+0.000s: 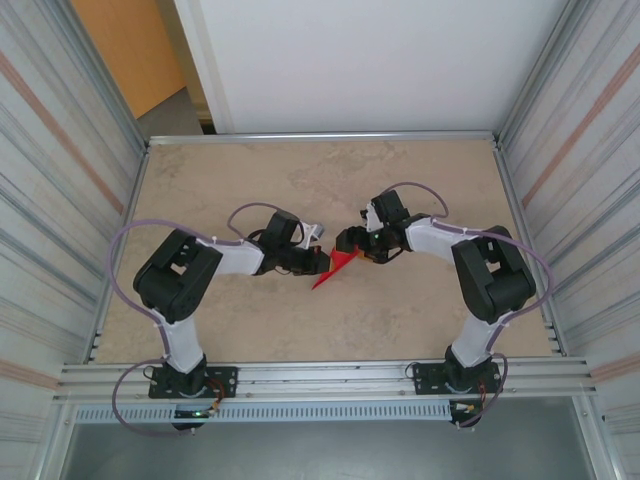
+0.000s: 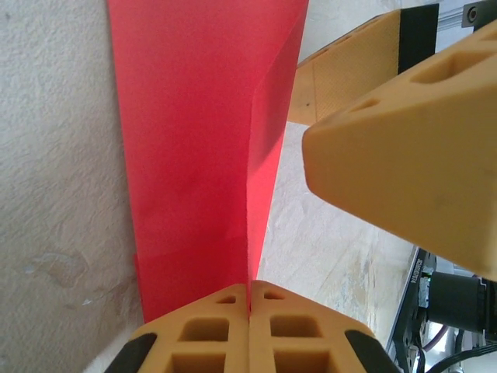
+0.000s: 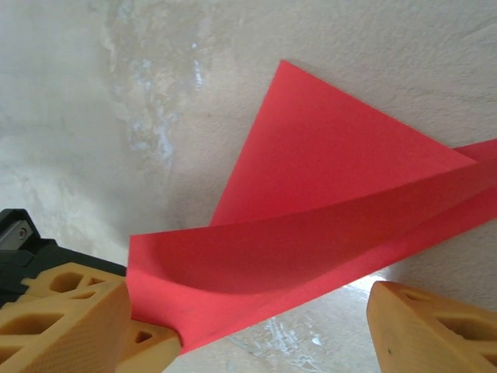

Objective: Fold a paper plane with a square sheet of paper (pick it up from the middle)
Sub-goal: Fold the wing for the fifth time at the center of the table.

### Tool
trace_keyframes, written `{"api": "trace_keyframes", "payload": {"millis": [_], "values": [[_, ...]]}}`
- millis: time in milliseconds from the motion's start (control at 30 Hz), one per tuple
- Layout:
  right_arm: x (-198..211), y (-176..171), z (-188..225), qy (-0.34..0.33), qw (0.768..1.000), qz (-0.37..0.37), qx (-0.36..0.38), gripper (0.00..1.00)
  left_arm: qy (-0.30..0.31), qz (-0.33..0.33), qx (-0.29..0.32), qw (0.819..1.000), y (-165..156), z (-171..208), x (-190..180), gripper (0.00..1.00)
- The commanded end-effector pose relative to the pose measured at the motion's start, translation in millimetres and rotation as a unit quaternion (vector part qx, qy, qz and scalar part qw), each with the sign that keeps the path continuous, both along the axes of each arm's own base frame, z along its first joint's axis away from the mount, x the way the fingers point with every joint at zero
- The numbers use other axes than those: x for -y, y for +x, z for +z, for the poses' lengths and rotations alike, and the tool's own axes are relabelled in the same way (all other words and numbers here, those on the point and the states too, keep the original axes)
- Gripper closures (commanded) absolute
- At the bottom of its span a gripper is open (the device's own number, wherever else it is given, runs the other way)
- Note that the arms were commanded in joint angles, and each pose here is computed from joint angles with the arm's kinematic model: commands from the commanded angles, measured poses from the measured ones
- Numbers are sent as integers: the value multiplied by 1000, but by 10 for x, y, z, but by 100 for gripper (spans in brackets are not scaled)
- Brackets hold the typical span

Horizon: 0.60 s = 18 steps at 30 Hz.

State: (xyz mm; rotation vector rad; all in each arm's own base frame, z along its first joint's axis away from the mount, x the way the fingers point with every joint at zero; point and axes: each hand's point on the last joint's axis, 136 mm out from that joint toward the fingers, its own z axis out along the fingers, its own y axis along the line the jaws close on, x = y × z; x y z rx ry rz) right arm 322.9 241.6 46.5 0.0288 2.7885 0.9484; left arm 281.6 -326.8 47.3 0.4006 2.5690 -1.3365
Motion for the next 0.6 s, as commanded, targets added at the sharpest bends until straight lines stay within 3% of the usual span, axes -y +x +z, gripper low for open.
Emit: {"api": "trace_keyframes", "payload": {"millis": [0,567], "values": [[41,5,-86,-29,1000,4,-6,22,-14,-4,-13,1000,37,24,37,95],[147,17,-404,-103,994,-9,-38,29,-19,-1,-20,1000,46,-61,11,91]]}}
